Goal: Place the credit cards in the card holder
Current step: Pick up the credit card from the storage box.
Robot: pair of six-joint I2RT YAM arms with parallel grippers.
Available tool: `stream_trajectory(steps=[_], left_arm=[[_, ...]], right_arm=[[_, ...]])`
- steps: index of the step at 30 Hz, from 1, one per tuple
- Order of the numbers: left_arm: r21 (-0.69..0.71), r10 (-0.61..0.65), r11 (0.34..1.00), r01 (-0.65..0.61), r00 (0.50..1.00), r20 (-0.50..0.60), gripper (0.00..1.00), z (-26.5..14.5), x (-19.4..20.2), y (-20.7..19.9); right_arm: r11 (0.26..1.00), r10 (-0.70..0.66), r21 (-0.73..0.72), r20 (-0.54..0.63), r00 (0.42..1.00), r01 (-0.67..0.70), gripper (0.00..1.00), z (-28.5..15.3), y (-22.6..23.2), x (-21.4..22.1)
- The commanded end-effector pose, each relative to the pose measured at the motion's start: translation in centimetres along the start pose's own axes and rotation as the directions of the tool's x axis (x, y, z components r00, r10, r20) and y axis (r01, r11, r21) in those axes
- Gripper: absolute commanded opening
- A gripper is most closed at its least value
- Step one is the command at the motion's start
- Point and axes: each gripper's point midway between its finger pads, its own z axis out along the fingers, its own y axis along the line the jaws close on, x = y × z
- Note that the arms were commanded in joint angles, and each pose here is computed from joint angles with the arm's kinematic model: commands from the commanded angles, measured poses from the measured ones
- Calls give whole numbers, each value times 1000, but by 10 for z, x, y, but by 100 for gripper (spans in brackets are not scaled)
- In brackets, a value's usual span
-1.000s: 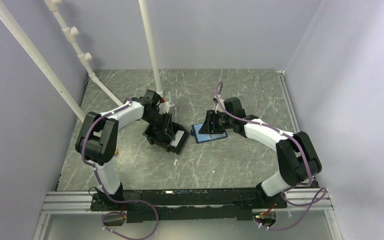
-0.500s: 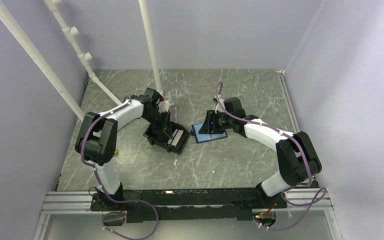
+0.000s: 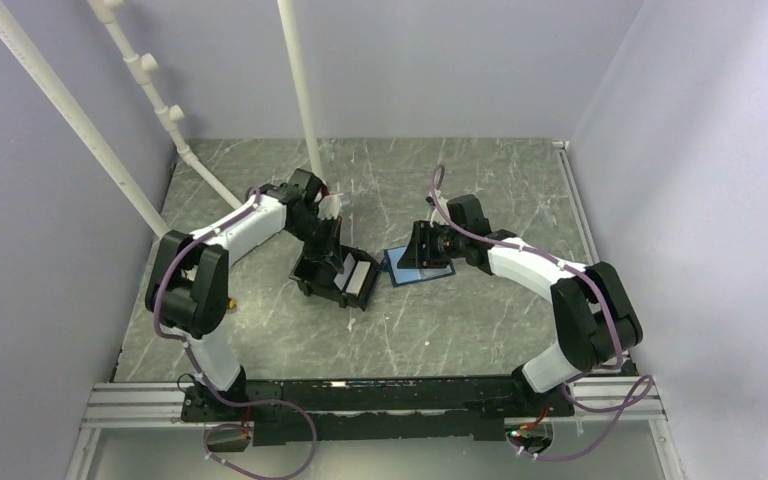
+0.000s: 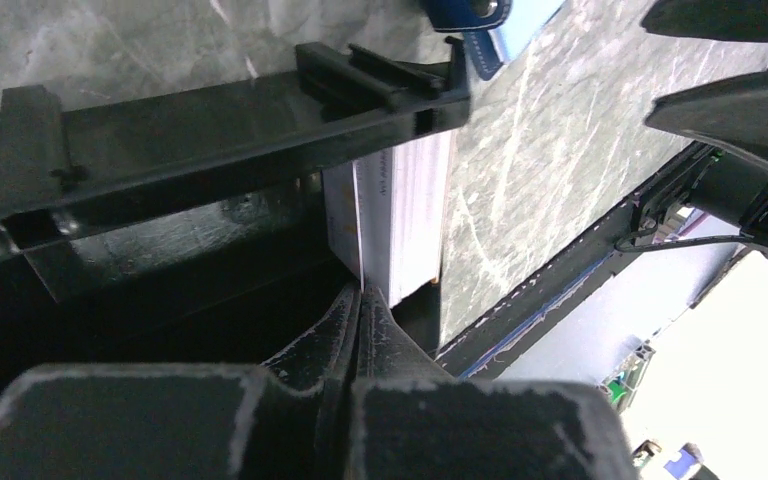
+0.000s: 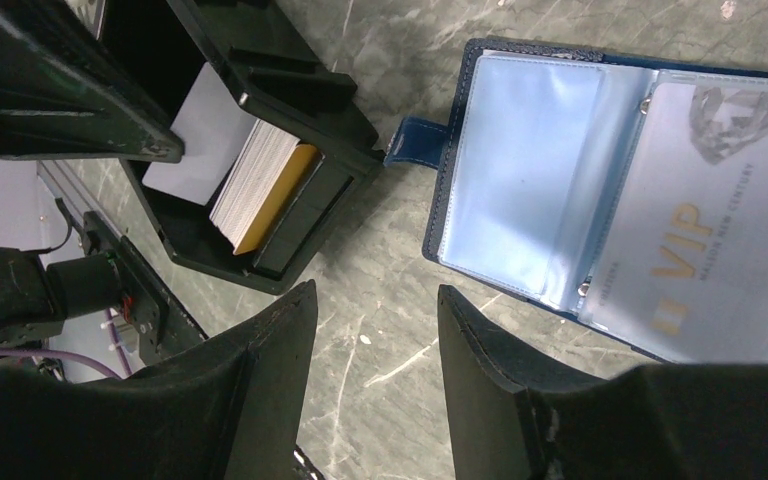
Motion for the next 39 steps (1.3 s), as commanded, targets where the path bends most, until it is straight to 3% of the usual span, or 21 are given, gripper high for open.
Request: stream_trajectory(steps=[1,10,16,20,23,28,31,35,39], left_arm=[[-23,69,997,-68,997,43,0,-15,-9,-21],[-77,98,993,-94,994,42,0,-16,-12,-38],[-307,140,947,-93,981,137,0,-58,-29,-26],[-332,196,937,-110,951,239,0,-91,-46,-43],[-259,234,953,-160,930,285,0,-104,-55,-73],[31,241,963,-269,904,353,0,-88,-73,-139],[151,190,956,-252,922,336,0,-58,-85,-154],[275,97,944,-182,950,296,0,-15,-100,-159],[311,20,945,-101,967,254,0,24,-107,-152]], right_arm=[[1000,-21,-8,27,999,21,50,3,2,-9],[1000,-23,1,26,999,23,50,2,0,-6],[994,-57,91,38,998,53,50,-4,-14,-11],[980,-68,190,41,997,59,50,-12,-36,-16],[962,-53,270,42,998,40,50,-15,-57,-18],[966,10,258,66,998,-27,44,-13,-74,-26],[972,47,229,73,996,-63,36,-7,-78,-28],[956,130,255,72,989,-144,15,-4,-101,-20],[932,197,296,68,978,-208,12,-6,-121,-4]])
